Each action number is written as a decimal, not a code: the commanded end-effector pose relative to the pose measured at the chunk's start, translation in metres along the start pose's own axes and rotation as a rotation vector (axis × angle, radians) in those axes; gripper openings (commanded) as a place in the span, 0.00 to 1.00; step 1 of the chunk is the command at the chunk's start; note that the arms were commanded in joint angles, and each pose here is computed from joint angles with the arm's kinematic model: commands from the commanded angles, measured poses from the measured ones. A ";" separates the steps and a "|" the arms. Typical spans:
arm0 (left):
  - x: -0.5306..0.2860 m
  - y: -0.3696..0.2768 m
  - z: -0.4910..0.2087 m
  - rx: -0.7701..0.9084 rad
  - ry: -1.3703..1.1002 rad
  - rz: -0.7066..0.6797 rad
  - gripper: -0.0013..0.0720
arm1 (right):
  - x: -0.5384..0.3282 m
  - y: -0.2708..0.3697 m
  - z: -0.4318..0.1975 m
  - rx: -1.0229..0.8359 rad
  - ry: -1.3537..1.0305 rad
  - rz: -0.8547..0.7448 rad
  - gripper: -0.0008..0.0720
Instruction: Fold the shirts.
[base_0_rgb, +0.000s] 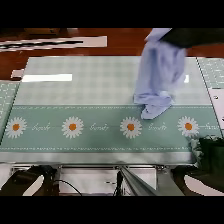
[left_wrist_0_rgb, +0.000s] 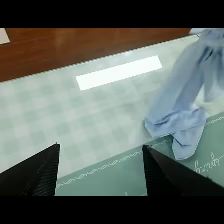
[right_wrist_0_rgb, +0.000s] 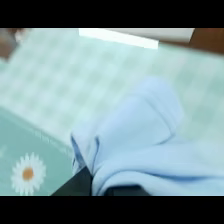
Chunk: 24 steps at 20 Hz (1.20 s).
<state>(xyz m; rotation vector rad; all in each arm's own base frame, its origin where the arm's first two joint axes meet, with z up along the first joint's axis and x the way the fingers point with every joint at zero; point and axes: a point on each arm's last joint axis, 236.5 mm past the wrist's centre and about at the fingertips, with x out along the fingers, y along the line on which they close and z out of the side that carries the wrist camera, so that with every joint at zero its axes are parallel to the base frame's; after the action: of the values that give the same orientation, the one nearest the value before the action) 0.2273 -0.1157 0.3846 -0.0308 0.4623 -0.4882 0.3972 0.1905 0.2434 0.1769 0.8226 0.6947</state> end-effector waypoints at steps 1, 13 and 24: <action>0.000 0.000 -0.001 -0.001 0.003 0.000 0.86 | 0.100 0.038 -0.074 -0.060 0.282 0.029 0.06; 0.024 0.031 -0.030 -0.013 0.130 0.093 0.86 | 0.176 0.119 -0.157 -0.371 0.458 0.091 0.70; 0.155 0.041 -0.278 -0.278 0.659 -0.068 0.86 | -0.047 -0.226 -0.075 0.166 0.238 -0.673 0.83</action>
<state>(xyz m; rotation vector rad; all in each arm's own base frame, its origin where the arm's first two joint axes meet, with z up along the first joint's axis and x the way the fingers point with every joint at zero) 0.2579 -0.1103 0.1227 -0.0406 1.0913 -0.4312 0.4389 0.0578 0.1290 -0.1923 1.0614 0.1618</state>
